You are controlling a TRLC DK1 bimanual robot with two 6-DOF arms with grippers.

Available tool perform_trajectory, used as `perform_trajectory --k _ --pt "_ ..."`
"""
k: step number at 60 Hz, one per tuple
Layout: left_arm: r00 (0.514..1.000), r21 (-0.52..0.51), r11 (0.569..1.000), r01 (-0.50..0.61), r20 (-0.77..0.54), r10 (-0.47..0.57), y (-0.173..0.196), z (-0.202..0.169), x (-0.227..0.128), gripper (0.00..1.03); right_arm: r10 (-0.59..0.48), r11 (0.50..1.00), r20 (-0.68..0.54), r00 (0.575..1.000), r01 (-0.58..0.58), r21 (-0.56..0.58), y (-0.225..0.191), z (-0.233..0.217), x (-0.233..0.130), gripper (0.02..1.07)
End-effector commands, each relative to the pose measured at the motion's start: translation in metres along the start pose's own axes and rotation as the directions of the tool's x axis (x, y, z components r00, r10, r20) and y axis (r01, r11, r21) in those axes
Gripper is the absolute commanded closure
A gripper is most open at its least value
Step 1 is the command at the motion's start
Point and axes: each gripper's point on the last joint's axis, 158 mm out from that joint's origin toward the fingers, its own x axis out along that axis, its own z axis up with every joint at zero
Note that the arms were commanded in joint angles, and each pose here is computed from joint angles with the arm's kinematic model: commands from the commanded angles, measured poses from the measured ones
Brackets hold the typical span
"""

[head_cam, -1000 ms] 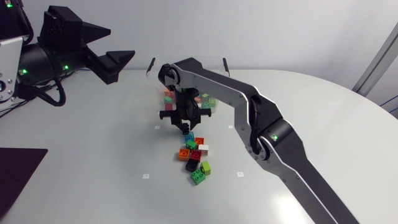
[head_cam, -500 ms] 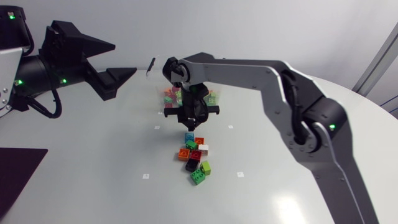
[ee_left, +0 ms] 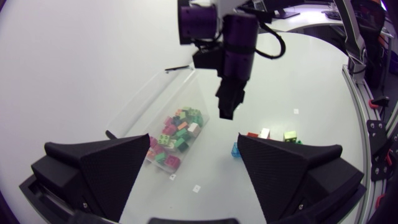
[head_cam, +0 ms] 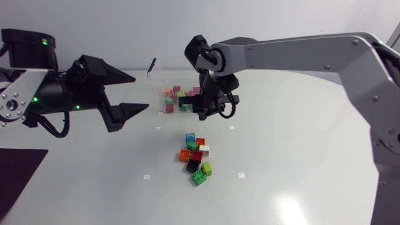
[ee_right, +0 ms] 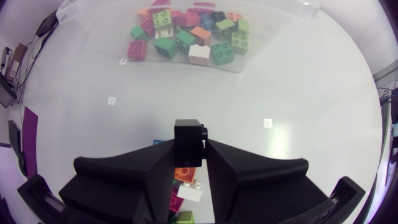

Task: Place the duplo bricks in the container

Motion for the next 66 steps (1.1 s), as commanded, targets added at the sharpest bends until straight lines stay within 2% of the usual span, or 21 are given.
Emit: perform_trajectory --k 1,14,22,33,47,58,66 --pt "0.993 0.035 0.993 0.113 -0.034 -0.111 -0.037 -0.02 0.016 0.06 0.026 1.0 0.045 0.999 -0.026 -0.015 -0.011 0.009 -0.019 0.78" --pt "0.964 0.083 0.962 0.261 -0.078 -0.255 -0.082 -0.041 0.045 0.06 0.107 0.994 0.152 0.983 -0.099 -0.053 -0.021 0.035 -0.05 0.78" --pt "0.927 0.105 0.924 0.368 -0.122 -0.355 -0.113 -0.06 0.065 0.07 0.16 0.986 0.2 0.967 -0.147 -0.078 -0.022 0.05 -0.067 0.78" --pt "0.878 0.13 0.874 0.468 -0.178 -0.444 -0.135 -0.074 0.081 0.07 0.219 0.974 0.245 0.944 -0.197 -0.112 -0.022 0.068 -0.081 0.78" --pt "0.819 0.168 0.813 0.557 -0.273 -0.505 -0.148 -0.09 0.105 0.12 0.257 0.963 0.31 0.915 -0.215 -0.165 -0.015 0.086 -0.101 0.78" --pt "0.763 0.197 0.76 0.619 -0.378 -0.524 -0.152 -0.104 0.121 0.12 0.291 0.951 0.346 0.892 -0.229 -0.209 -0.009 0.099 -0.114 0.78" --pt "0.734 0.206 0.733 0.648 -0.427 -0.528 -0.151 -0.107 0.127 0.16 0.298 0.949 0.379 0.876 -0.228 -0.219 -0.007 0.108 -0.12 0.78"
